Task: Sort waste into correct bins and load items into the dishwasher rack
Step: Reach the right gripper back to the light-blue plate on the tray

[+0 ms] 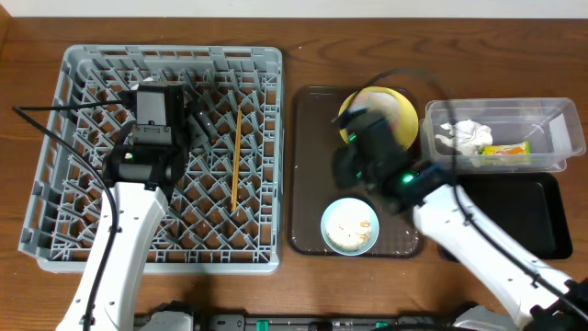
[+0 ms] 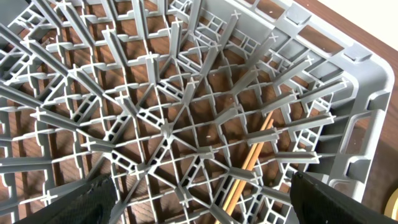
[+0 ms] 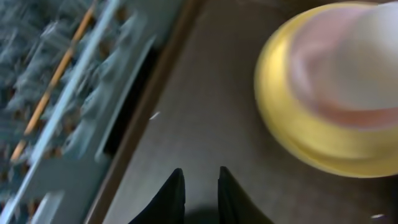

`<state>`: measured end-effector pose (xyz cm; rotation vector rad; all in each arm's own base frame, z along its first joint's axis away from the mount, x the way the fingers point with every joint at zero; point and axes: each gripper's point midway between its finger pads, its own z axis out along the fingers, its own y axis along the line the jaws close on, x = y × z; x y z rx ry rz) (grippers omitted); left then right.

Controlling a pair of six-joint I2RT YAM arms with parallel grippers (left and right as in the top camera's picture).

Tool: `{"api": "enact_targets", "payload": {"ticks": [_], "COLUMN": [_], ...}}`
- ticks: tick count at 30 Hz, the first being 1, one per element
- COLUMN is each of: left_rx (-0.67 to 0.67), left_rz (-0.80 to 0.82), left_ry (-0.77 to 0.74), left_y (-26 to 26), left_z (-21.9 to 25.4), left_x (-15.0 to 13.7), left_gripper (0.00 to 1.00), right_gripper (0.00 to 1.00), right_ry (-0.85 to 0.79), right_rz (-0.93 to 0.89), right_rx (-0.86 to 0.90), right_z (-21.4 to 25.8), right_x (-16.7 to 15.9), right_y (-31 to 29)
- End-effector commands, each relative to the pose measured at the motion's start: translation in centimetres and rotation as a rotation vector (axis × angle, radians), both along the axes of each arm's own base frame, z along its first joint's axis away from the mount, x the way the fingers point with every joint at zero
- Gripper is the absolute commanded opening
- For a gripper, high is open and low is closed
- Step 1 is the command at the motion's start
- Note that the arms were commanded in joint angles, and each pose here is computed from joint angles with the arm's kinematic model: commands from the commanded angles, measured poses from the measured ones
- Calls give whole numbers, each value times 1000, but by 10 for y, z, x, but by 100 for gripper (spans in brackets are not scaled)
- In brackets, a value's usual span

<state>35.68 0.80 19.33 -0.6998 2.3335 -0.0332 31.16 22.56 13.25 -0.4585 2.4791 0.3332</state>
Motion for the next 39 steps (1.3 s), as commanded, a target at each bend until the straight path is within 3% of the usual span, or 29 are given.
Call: {"api": "enact_targets", "payload": {"ticks": [1,14,26,39], "left_rx": [1,1,1,1], "left_rz": [2,2,2,2], "left_ry": [-11,-11,-11,-11], "left_y": [1,1,1,1], "left_z": [4,4,4,4], "left_x": [2,2,2,2], "left_gripper": [91,91,91,91], "right_gripper": [16,19,19,20], "right_ry": [-9,146,282,362], "right_rz": [68,277,239,252], "right_rx": [-63,-225,-341,-364], "right_z": [0,-33,-74,-82], "right_x": [-19,-103,-117,-131], "right_y": [14,36,23,15]}}
